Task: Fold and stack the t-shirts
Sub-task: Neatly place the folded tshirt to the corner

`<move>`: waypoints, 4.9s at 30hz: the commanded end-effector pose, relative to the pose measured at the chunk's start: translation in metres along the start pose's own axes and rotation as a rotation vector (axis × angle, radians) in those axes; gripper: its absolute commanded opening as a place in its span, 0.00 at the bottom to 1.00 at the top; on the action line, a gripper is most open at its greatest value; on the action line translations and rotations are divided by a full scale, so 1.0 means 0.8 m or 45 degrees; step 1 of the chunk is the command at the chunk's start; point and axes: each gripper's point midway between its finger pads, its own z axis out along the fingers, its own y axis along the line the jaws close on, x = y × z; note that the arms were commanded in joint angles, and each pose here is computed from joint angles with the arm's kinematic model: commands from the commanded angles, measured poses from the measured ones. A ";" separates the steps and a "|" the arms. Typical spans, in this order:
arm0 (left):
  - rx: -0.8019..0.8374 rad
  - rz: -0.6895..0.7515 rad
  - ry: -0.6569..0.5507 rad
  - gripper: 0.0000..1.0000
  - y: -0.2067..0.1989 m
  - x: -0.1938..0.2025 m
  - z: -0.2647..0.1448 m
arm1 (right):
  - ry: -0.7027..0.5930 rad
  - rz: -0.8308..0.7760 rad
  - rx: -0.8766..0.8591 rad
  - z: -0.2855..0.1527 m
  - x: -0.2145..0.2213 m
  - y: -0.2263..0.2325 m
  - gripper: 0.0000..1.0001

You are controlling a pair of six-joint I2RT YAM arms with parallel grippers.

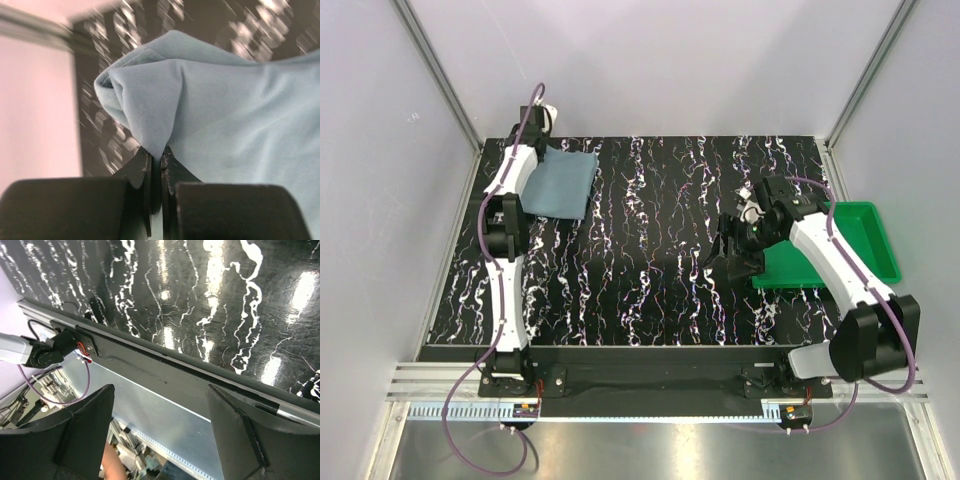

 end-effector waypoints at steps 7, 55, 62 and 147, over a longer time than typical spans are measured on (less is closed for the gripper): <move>-0.283 0.059 -0.239 0.00 0.098 -0.048 0.053 | -0.007 0.017 0.056 0.016 -0.047 0.005 0.82; -0.448 -0.309 -0.477 0.91 0.129 -0.113 -0.047 | 0.006 0.080 -0.008 0.049 -0.116 0.029 0.85; -0.064 -0.492 -0.393 0.59 0.070 -0.063 -0.031 | -0.009 0.076 -0.054 0.042 -0.100 0.034 0.86; 0.535 -1.268 -0.434 0.87 0.003 -0.090 -0.272 | -0.313 0.041 -0.073 0.030 -0.078 0.010 1.00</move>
